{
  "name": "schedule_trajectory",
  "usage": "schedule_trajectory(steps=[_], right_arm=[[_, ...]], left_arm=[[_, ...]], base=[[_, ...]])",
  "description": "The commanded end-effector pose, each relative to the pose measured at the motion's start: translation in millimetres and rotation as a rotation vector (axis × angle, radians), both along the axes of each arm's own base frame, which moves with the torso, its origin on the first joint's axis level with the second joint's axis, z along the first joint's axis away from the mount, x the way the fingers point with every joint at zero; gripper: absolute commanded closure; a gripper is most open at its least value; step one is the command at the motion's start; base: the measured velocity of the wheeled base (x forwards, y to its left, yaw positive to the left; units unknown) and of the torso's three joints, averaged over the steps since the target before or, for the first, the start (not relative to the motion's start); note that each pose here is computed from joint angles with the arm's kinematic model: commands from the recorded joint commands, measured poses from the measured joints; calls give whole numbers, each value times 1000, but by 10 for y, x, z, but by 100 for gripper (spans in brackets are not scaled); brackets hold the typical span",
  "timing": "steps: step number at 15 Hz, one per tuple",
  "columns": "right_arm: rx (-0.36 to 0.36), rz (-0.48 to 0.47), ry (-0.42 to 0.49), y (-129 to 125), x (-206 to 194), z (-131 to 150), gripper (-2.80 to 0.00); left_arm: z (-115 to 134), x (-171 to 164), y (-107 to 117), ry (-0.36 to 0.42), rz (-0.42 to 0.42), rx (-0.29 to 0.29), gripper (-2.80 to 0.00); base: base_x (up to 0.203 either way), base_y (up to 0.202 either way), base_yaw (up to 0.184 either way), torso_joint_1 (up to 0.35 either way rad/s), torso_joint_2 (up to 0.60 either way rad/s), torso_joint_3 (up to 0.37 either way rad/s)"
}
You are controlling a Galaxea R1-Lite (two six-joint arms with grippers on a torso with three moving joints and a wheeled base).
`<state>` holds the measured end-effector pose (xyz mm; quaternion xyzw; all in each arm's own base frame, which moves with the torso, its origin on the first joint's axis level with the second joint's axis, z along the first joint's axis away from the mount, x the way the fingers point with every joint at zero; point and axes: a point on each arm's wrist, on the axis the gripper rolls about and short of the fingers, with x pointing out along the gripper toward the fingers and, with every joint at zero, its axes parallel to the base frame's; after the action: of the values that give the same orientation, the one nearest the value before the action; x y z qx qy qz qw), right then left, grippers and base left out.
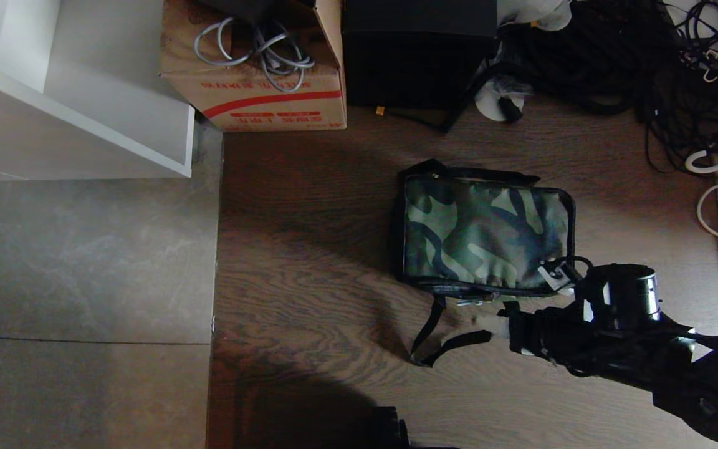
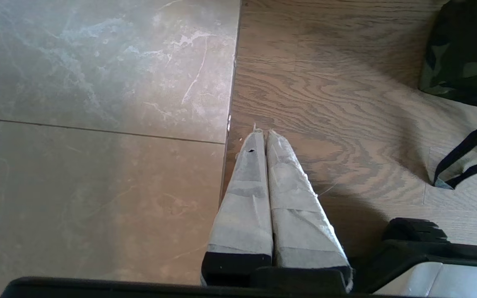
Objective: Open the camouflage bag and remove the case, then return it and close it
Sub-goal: Open the top of the storage box
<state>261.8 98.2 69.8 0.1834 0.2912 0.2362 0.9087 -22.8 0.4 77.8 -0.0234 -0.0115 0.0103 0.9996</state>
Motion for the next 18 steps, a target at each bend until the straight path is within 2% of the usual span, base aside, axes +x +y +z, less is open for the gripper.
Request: schedule_trajectory(steps=[1, 2, 4, 9, 15, 18], right_arm=[[-69, 30, -18, 106, 111, -242, -280], [-103, 33, -26, 114, 145, -315, -280], [-124, 17, -20, 104, 248, -427, -280], [-197, -1, -101, 25, 492, -475, -280], [-136, -46, -195, 96, 687, -401, -280], [-101, -59, -186, 109, 706, -418, -280]], left_arm=[[-29, 8, 0, 10, 0, -1, 0], [-29, 8, 0, 10, 0, -1, 0], [-29, 8, 0, 10, 0, -1, 0], [-29, 8, 0, 10, 0, -1, 0], [-29, 8, 0, 10, 0, -1, 0], [-29, 8, 0, 10, 0, -1, 0]], base=[[0, 0, 0, 0, 0, 0], [0, 0, 0, 0, 0, 0], [0, 0, 0, 0, 0, 0], [0, 0, 0, 0, 0, 0], [0, 0, 0, 0, 0, 0], [0, 0, 0, 0, 0, 0]])
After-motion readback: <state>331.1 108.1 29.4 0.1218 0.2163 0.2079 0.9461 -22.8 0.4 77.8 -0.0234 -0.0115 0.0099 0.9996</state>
